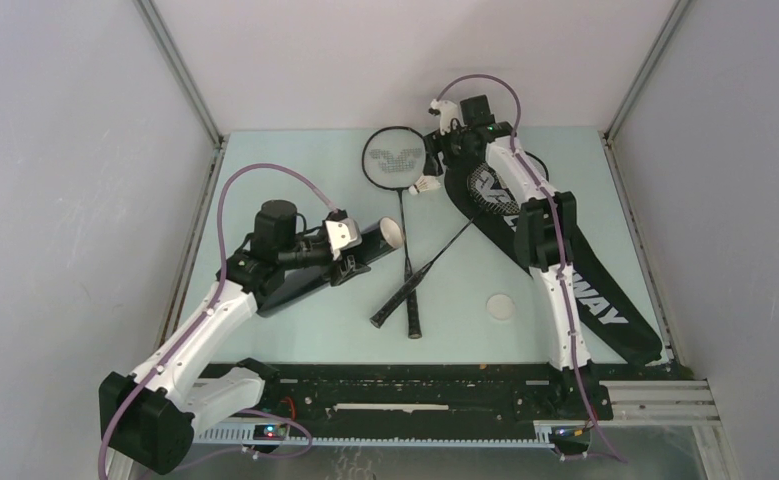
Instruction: Pack up the badminton gear
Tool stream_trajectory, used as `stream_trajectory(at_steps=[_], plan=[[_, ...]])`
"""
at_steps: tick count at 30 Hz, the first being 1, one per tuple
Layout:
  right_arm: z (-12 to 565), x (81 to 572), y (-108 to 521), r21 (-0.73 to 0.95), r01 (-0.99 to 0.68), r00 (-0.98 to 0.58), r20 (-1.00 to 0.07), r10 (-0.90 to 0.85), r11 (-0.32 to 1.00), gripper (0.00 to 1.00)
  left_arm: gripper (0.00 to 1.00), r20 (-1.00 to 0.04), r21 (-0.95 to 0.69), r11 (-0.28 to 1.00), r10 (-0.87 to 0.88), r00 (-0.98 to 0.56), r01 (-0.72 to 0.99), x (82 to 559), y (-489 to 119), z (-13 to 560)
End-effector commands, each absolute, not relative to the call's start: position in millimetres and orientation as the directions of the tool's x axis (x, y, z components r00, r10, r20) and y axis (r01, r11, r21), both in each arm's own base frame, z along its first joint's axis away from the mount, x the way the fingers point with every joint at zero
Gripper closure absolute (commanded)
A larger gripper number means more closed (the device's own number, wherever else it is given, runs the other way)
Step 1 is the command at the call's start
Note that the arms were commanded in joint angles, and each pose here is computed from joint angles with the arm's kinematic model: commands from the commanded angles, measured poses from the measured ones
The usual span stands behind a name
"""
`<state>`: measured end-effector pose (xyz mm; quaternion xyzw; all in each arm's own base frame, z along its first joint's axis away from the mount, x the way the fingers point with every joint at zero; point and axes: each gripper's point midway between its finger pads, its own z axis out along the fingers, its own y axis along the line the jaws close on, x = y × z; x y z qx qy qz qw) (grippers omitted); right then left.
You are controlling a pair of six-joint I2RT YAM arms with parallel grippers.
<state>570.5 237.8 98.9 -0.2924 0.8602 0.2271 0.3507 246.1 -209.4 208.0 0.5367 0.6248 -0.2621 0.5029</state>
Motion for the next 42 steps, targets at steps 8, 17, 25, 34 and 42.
stream_trajectory(at_steps=[8,17,25,34,42], plan=[[85.5,569.0,255.4,0.243,-0.674,-0.609,-0.717,-0.34,0.697,0.31,0.83,-0.906,0.227,0.26,0.409,0.106,0.939,244.7,-209.8,203.7],[79.4,550.7,270.6,0.364,-0.696,-0.644,-0.696,-0.316,0.619,0.47,0.83,-0.907,0.229,0.256,0.407,0.11,0.939,245.0,-210.6,205.6],[170.3,518.2,271.2,0.383,-0.781,-0.561,-0.777,-0.285,0.493,0.85,0.83,-0.905,0.236,0.264,0.411,0.113,0.935,245.2,-209.0,207.6],[273.8,395.7,249.5,0.36,-0.859,-0.47,-0.836,-0.282,0.364,1.0,0.82,-0.92,0.226,0.282,0.375,0.11,0.932,246.6,-212.1,220.9],[326.0,285.3,246.6,0.181,-0.939,-0.266,-0.922,-0.281,0.293,1.0,0.81,-0.93,0.191,0.208,0.35,0.11,0.959,237.2,-220.9,225.8]])
